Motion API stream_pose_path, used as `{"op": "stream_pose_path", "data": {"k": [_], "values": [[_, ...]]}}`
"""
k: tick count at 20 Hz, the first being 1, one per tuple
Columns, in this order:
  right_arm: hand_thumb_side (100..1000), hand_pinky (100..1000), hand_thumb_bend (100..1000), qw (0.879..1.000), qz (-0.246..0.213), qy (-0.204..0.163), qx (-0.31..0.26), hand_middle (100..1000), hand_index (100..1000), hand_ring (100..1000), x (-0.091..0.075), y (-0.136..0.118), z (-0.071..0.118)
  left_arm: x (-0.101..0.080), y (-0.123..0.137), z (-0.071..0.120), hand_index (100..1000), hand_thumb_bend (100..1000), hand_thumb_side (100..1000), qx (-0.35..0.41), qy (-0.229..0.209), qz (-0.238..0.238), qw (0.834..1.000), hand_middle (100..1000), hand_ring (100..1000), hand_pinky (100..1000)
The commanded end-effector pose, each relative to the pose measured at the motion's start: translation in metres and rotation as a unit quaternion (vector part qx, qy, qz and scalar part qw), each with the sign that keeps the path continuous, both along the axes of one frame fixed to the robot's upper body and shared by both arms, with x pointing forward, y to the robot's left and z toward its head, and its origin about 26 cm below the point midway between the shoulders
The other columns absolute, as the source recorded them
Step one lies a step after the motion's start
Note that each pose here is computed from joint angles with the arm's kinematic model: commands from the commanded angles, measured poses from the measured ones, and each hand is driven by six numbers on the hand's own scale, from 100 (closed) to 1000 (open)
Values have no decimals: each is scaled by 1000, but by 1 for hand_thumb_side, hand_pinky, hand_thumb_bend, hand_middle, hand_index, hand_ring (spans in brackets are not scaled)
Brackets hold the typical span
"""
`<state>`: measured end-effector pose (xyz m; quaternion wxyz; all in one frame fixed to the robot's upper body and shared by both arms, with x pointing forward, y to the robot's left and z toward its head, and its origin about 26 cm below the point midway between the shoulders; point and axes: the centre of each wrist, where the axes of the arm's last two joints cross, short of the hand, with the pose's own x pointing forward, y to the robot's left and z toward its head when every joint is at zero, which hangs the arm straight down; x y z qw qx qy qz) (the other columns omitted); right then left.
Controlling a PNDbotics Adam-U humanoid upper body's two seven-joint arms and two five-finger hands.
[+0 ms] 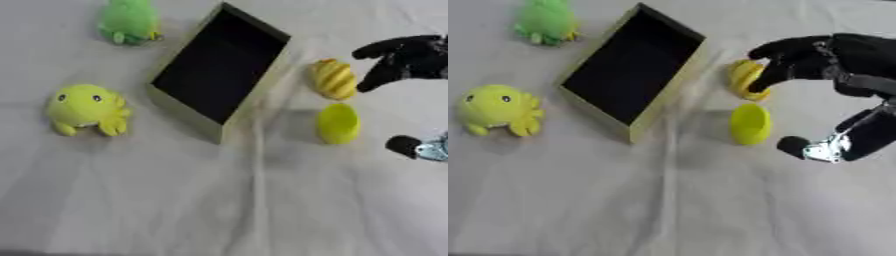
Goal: Pick up objects on the table and place them in the box.
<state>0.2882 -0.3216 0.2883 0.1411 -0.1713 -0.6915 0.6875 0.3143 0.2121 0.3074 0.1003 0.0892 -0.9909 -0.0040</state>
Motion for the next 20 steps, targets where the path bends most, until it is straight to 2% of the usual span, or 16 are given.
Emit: {"op": "stream_pose_path", "data": {"k": [1, 6, 14, 15, 20], "values": [[443, 915, 306, 1000, -7, 8, -11, 707, 861, 979, 5, -2, 6, -5, -3, 7, 818, 395, 533, 4, -15, -9, 1000, 638, 666, 673], [398, 918, 325, 1000, -19, 19, -12, 716, 866, 984, 20, -9, 2, -5, -5, 7, 817, 395, 533, 5, -15, -15, 1000, 638, 666, 673], [272, 921, 337, 999, -32, 32, -28, 719, 867, 986, 43, -27, -5, -5, -7, 7, 817, 394, 534, 6, -14, -21, 1000, 638, 666, 673], [295, 921, 346, 998, -33, 35, -30, 719, 867, 986, 46, -29, -6, -5, -7, 7, 817, 394, 534, 7, -14, -21, 1000, 639, 666, 673], [282, 927, 347, 997, -36, 51, -38, 721, 865, 990, 55, -37, -14, -5, -9, 8, 817, 393, 534, 7, -15, -24, 1000, 639, 666, 673]]}}
